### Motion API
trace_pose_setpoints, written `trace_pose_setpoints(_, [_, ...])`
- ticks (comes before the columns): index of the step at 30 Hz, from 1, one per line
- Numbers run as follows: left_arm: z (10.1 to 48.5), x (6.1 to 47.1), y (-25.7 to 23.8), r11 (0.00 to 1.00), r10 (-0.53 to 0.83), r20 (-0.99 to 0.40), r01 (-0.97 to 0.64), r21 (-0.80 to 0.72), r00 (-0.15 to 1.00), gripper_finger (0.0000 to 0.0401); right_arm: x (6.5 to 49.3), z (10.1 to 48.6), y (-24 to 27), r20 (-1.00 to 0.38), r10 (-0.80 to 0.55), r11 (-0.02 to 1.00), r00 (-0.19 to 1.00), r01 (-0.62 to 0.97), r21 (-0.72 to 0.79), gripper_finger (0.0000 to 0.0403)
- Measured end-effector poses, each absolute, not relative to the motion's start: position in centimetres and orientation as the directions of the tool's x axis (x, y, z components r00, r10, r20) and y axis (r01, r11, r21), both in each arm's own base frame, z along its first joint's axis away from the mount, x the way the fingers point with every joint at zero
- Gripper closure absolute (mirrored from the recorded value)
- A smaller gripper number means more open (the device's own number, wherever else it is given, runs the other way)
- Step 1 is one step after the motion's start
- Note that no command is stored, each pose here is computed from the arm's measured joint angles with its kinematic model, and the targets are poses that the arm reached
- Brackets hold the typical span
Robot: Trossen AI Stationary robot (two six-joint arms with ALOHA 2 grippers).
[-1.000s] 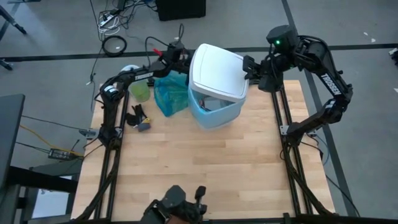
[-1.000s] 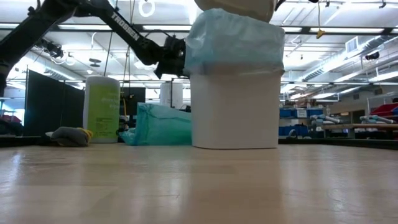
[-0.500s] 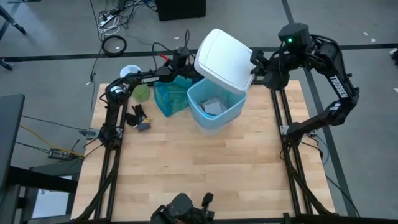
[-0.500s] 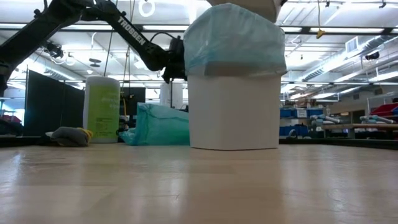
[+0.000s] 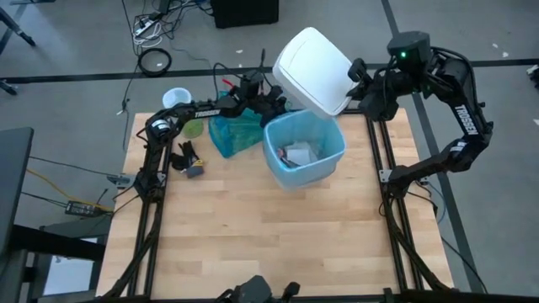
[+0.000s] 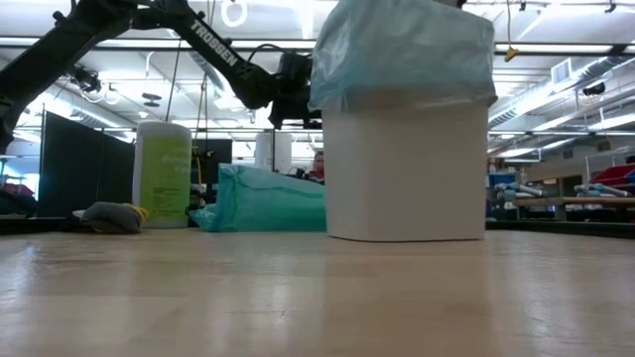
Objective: Place trash/remove bag and relplace
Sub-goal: Put the white trash lid on the white trash bin
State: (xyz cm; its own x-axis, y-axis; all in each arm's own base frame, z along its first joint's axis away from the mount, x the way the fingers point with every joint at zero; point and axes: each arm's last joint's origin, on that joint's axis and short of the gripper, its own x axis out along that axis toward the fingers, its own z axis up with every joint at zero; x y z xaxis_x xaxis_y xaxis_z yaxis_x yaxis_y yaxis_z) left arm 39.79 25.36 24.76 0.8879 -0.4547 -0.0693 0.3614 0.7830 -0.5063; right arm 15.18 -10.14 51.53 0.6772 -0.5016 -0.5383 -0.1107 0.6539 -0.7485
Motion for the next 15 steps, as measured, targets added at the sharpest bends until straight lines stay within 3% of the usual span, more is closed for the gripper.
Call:
trace_pose_setpoints(9, [24.2,39.4,25.7,0.774,-0.453,-0.1,0.335,-0.537,0.886,0.0393,14.3,51.5,-9.4,-0.557,-0.471,0.633,0.684,-0.178,-0.753,0.0386])
trace_pose_setpoints(15, [24.3,39.1,26.3,0.755,-0.441,-0.097,0.31,-0.578,0.892,0.0394,12.9,51.3,-10.2,-0.563,-0.698,0.611,0.443,-0.042,-0.79,0.0386])
